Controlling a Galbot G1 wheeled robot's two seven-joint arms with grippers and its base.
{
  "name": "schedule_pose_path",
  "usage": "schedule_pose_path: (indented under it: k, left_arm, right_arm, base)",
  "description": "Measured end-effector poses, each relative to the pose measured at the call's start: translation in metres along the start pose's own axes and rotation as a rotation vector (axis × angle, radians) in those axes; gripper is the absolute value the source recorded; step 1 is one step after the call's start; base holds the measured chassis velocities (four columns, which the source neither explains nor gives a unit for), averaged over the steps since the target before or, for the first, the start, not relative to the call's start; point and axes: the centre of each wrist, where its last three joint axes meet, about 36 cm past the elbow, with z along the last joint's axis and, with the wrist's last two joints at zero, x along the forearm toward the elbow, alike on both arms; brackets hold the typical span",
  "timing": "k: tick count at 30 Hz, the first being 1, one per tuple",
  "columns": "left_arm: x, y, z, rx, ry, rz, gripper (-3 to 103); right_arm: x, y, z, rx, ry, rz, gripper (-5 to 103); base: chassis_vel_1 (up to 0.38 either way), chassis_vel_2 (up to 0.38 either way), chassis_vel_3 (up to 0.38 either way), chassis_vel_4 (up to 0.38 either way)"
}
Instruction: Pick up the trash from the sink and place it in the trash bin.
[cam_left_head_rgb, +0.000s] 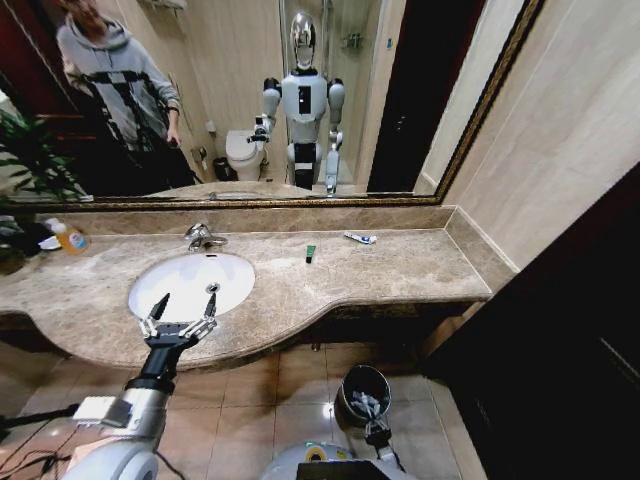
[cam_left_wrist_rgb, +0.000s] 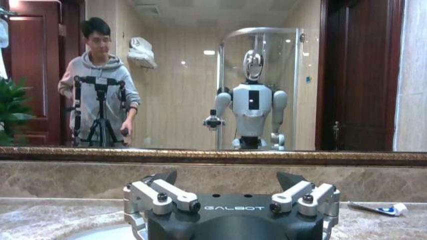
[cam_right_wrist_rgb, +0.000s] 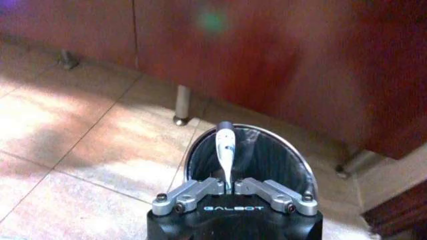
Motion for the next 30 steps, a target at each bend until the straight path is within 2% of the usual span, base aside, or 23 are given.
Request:
schedule_pose_path:
  k: [5,13,26,30]
  left_arm:
    - [0.000,0.000,0.000,0.000,0.000,0.000,100]
    - [0.000,0.000,0.000,0.000,0.000,0.000,100]
    - [0.000,0.000,0.000,0.000,0.000,0.000,100]
    - [0.000,0.000,0.000,0.000,0.000,0.000,100]
  right_arm:
    - [-0.038,-0.008,-0.009,0.042,0.048,-0.038,3]
    - [-0.078,-0.024,-0.023,0.047,0.115,-0.074,3]
    - [-0.106,-0.040,-0.039,0.055,0.224,-0.108,3]
    - [-0.114,-0.039,-0.051,0.035,0.232,-0.097,3]
  base:
    - [0.000,0.000,0.000,0.000]
    - [0.000,0.000,0.000,0.000]
    - [0.000,0.000,0.000,0.000]
    - [0.000,0.000,0.000,0.000]
